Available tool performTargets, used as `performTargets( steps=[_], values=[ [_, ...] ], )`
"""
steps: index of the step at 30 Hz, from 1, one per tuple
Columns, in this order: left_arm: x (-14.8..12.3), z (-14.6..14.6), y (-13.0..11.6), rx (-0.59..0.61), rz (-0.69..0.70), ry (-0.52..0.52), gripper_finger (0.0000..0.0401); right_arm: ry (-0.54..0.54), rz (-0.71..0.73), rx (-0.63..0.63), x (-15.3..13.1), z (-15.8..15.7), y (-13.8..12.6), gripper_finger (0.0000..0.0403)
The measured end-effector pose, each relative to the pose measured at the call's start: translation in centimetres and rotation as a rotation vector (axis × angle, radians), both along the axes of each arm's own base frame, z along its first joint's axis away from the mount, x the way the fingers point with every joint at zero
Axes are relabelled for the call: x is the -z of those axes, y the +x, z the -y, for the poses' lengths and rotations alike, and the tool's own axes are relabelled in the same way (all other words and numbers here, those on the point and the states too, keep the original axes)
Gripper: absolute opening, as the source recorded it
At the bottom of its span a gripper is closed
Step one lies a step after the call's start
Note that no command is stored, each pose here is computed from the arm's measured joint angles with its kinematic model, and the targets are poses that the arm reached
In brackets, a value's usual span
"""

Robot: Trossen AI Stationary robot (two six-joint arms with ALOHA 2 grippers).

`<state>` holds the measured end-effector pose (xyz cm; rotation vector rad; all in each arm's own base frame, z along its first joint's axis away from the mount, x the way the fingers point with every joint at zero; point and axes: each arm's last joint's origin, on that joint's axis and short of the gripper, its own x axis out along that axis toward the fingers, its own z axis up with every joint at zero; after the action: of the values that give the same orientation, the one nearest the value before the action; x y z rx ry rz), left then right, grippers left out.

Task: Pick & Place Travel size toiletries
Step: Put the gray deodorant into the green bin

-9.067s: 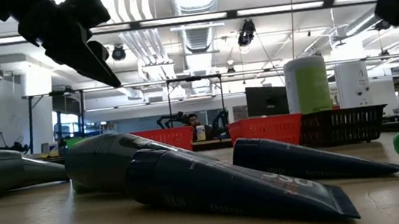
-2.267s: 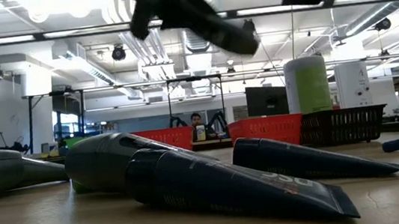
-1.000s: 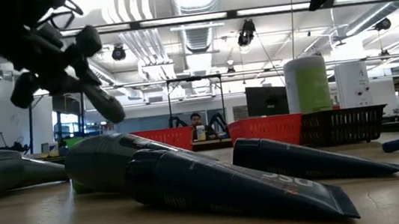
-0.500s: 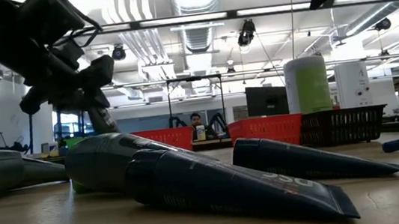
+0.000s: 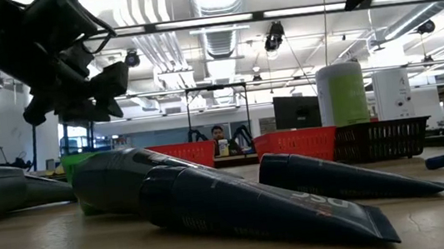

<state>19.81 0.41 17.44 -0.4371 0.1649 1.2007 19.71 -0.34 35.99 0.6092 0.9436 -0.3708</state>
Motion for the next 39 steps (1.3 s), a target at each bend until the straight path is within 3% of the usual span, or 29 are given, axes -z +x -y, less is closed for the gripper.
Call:
performTargets(
  steps=[9, 11, 15, 18, 21, 24, 28, 33, 36, 39],
  values=[
    [-1.0, 0.5, -0.2, 0.131, 0.010, -0.104, 0.0127, -0.002, -0.034, -0.004, 0.2, 0.0, -0.3, 0.0368],
    [-1.8, 0.8, 0.0, 0.280, -0.031, -0.177, 0.0124, -0.002, -0.038, -0.004, 0.2, 0.0, -0.3, 0.0368],
    [-2.8, 2.0, 0.2, 0.688, -0.077, -0.408, 0.0121, -0.002, -0.051, -0.005, 0.3, 0.0, -0.4, 0.0368],
    [-3.1, 2.6, -0.1, 0.857, -0.096, -0.570, 0.0122, -0.009, -0.051, -0.015, 0.3, 0.0, -0.4, 0.0368],
    [-3.3, 3.2, -0.2, 0.908, -0.075, -0.698, 0.0122, -0.015, -0.051, -0.024, 0.3, 0.0, -0.4, 0.0368],
    [-3.7, 3.8, 0.1, 0.967, -0.035, -0.717, 0.0122, -0.016, -0.051, -0.026, 0.3, 0.0, -0.4, 0.0368],
    [-4.0, 3.7, 0.5, 0.985, -0.018, -0.608, 0.0122, -0.016, -0.050, -0.026, 0.2, 0.0, -0.4, 0.0368],
    [-4.2, 3.2, 1.0, 0.900, 0.036, -0.539, 0.0122, -0.015, -0.050, -0.025, 0.2, 0.0, -0.4, 0.0368],
    [-3.7, 3.0, 0.3, 0.844, -0.047, -0.667, 0.0122, -0.014, -0.050, -0.023, 0.2, 0.0, -0.4, 0.0368],
    [-3.5, 3.4, -1.1, 0.779, -0.278, -0.840, 0.0122, -0.014, -0.050, -0.023, 0.2, 0.0, -0.4, 0.0368]
  ],
)
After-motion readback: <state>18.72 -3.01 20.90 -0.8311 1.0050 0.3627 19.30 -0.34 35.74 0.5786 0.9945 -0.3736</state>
